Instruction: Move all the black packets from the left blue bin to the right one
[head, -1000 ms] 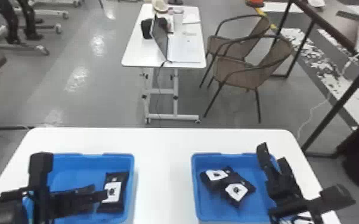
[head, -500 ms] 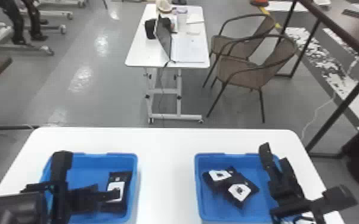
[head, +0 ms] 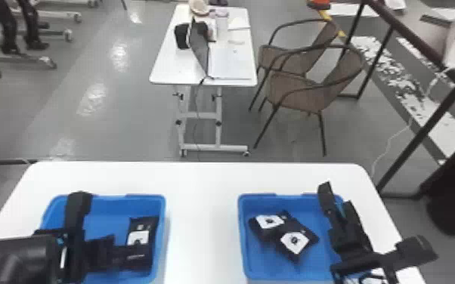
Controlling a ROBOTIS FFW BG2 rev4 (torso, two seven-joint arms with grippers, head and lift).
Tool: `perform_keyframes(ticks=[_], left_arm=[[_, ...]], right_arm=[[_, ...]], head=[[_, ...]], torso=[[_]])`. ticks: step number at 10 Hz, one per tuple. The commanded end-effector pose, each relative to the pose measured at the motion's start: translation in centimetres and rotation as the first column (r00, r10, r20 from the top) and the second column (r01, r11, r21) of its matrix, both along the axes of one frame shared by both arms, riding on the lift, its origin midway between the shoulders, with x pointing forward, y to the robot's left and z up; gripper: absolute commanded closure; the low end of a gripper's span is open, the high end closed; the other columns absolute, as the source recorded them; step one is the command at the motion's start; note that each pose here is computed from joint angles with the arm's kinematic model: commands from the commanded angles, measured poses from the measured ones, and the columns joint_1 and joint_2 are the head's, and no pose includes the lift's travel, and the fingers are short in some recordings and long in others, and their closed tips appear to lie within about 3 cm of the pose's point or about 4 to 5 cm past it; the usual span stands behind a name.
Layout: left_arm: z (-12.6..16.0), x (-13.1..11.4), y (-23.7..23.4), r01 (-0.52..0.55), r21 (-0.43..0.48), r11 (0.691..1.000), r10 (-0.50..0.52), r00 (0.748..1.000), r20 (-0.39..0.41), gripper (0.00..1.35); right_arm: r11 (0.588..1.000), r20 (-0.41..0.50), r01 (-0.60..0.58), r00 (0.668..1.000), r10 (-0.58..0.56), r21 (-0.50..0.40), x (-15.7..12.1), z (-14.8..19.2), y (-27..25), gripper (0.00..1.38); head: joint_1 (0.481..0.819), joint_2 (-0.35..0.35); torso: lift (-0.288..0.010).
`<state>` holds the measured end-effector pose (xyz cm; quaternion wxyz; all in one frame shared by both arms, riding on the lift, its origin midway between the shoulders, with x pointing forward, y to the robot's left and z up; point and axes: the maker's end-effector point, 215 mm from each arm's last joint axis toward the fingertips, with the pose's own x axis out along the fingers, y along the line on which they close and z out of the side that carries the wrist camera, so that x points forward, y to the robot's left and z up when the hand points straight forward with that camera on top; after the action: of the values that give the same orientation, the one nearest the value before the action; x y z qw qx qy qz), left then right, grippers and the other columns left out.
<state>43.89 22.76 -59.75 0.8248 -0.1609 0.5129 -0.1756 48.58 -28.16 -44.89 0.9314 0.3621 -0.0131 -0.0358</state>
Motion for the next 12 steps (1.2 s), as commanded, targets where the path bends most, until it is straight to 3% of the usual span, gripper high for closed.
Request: perform_keyframes(ticks=[1, 4, 5, 7, 8, 10, 12], left_arm=[[-0.4, -0.2, 0.8, -0.004, 0.012, 1.0, 0.004, 1.0, -0.016, 0.68], [-1.9, -1.6, 1.8, -0.019, -0.001, 1.0, 0.019, 0.997, -0.079, 0.76], [-2.2, -2.0, 1.7, -0.022, -0.007, 1.0, 0.022, 0.995, -0.095, 0.7], [-2.1, -1.8, 1.9, -0.019, -0.001, 1.0, 0.019, 0.996, -0.086, 0.29], [-1.9, -1.5, 1.9, -0.021, -0.006, 1.0, 0.02, 0.997, -0.076, 0.19], [-1.3, -0.7, 1.7, -0.019, -0.02, 1.0, 0.018, 0.998, -0.052, 0.17], [-2.0, -0.8, 1.8, -0.025, -0.025, 0.999, 0.023, 0.997, -0.077, 0.19]], right_arm=[[1.0, 0.0, -0.001, 1.0, 0.001, 0.005, 0.0, -0.1, 0.1, 0.14], [1.0, 0.002, -0.001, 1.0, 0.001, 0.025, -0.1, -0.3, 0.2, 0.14], [1.0, 0.005, -0.002, 1.0, 0.002, 0.025, 0.0, -0.2, 0.2, 0.14], [0.999, 0.004, -0.003, 1.0, 0.003, 0.034, -0.1, -0.4, 0.2, 0.14], [0.999, 0.004, -0.006, 1.0, 0.006, 0.034, -0.1, -0.4, 0.3, 0.14], [0.999, 0.002, -0.007, 1.0, 0.007, 0.041, -0.2, -0.6, 0.3, 0.14], [0.999, 0.001, -0.005, 1.0, 0.005, 0.054, -0.3, -0.8, 0.3, 0.14]], head=[[0.695, -0.068], [0.695, -0.048], [0.695, -0.046], [0.695, -0.043], [0.695, -0.042], [0.695, -0.042], [0.695, -0.042]], torso=[[0.0], [0.0], [0.0], [0.0], [0.0], [0.0], [0.0]])
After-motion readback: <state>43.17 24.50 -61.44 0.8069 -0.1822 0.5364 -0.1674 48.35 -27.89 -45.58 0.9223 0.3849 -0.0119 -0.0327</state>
